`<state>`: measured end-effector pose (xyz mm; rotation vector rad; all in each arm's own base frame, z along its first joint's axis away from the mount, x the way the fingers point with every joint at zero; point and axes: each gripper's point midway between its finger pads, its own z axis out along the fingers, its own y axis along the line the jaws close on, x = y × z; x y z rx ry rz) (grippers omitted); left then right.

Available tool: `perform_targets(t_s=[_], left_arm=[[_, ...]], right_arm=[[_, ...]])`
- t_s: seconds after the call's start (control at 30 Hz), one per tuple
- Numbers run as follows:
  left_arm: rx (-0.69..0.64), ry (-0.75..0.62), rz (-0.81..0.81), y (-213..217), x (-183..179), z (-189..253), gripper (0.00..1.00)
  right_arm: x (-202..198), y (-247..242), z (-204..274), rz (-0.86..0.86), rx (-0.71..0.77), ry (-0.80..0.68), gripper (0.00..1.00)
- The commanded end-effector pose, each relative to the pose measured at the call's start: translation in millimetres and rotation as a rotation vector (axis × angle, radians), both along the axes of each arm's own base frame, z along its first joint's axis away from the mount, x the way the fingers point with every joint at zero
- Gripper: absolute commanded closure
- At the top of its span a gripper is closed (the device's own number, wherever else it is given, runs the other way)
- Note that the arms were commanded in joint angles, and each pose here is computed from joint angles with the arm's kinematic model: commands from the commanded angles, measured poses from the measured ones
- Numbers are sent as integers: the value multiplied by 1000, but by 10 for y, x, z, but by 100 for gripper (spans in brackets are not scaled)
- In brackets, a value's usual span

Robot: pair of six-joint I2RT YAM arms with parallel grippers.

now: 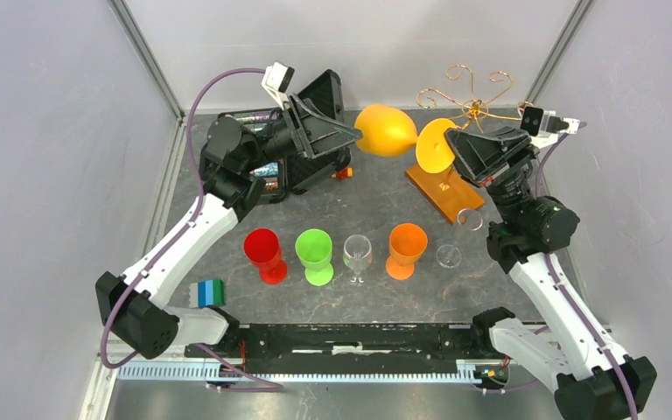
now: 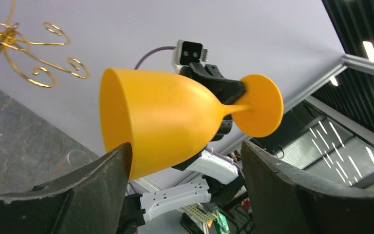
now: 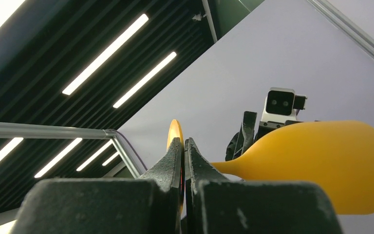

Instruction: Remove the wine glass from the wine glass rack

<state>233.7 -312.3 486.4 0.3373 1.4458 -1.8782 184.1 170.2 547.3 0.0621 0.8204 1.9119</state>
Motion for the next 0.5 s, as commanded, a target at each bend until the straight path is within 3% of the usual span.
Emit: perform_targets(t_s=[0.0, 0.07, 0.47], left_arm=[[-89, -43, -132, 61, -272, 252, 22], [-123, -39, -159, 104, -350, 319, 31], [-152, -102, -216, 239, -707, 554, 54]], right_arm=[[-25, -6, 25, 29, 34, 1, 100], [-21, -58, -32, 36, 80, 21, 100], [249, -112, -362, -1, 131, 163, 100]])
